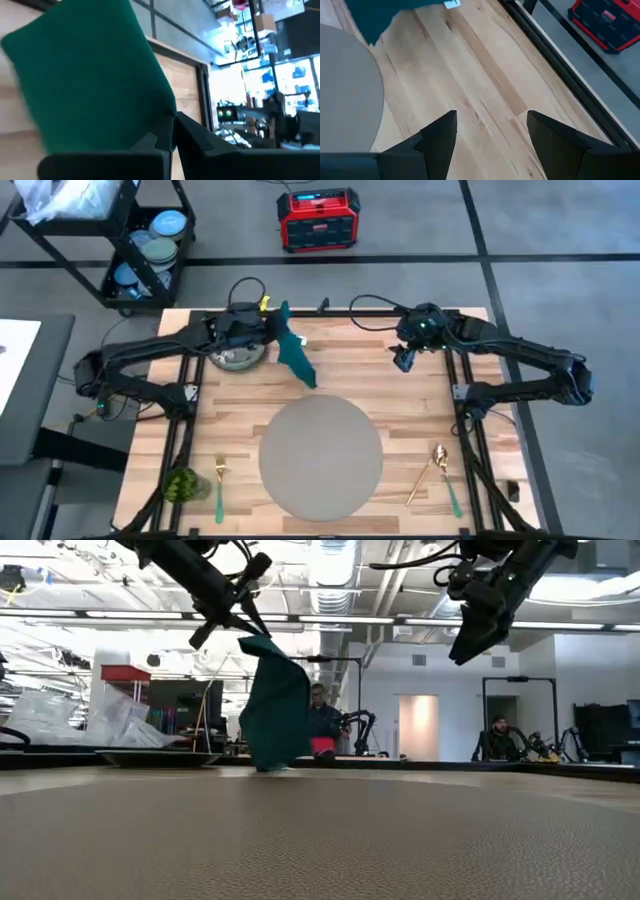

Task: Set table place
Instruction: Fold the blue table napkin

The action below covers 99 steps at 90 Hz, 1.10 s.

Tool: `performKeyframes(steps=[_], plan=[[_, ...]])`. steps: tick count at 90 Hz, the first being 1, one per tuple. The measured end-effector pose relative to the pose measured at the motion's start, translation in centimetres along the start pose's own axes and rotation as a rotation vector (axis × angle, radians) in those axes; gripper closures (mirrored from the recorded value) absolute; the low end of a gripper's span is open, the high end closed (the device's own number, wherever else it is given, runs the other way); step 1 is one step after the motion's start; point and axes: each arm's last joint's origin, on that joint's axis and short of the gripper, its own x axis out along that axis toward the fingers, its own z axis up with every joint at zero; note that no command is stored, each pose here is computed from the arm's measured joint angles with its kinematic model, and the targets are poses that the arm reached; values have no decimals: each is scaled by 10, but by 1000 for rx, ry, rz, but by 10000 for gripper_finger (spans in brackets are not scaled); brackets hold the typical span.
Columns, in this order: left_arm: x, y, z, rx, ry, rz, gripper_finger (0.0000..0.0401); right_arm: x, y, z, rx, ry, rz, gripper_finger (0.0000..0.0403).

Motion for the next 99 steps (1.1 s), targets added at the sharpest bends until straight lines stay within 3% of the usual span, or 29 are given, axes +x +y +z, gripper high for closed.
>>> performKeyframes(steps=[13, 29, 42, 52, 60, 72, 78, 88, 99], plan=[[30, -4, 10, -42, -77, -104, 401, 0, 0, 0, 0, 4, 0, 172], [64, -17, 25, -97, -122, -354, 401, 0, 0, -2, -2, 22, 0, 172], [63, -39, 35, -57, -137, -454, 401, 0, 0, -2, 0, 26, 0, 172], [52, -50, 29, 3, -137, -483, 401, 0, 0, -3, 26, 26, -2, 172], [46, -49, 14, 48, -105, -382, 401, 0, 0, -3, 50, 25, -5, 172], [48, -21, -30, 132, 47, -13, 401, 0, 0, -2, 61, 25, -6, 172], [49, 1, -57, 114, 93, 142, 401, 0, 0, -2, 62, 22, -7, 172], [47, 45, -92, 7, 142, 261, 401, 0, -1, -2, 62, 20, -22, 172], [42, 83, -117, -104, 151, 314, 401, 0, -1, -1, 63, 12, -23, 172]])
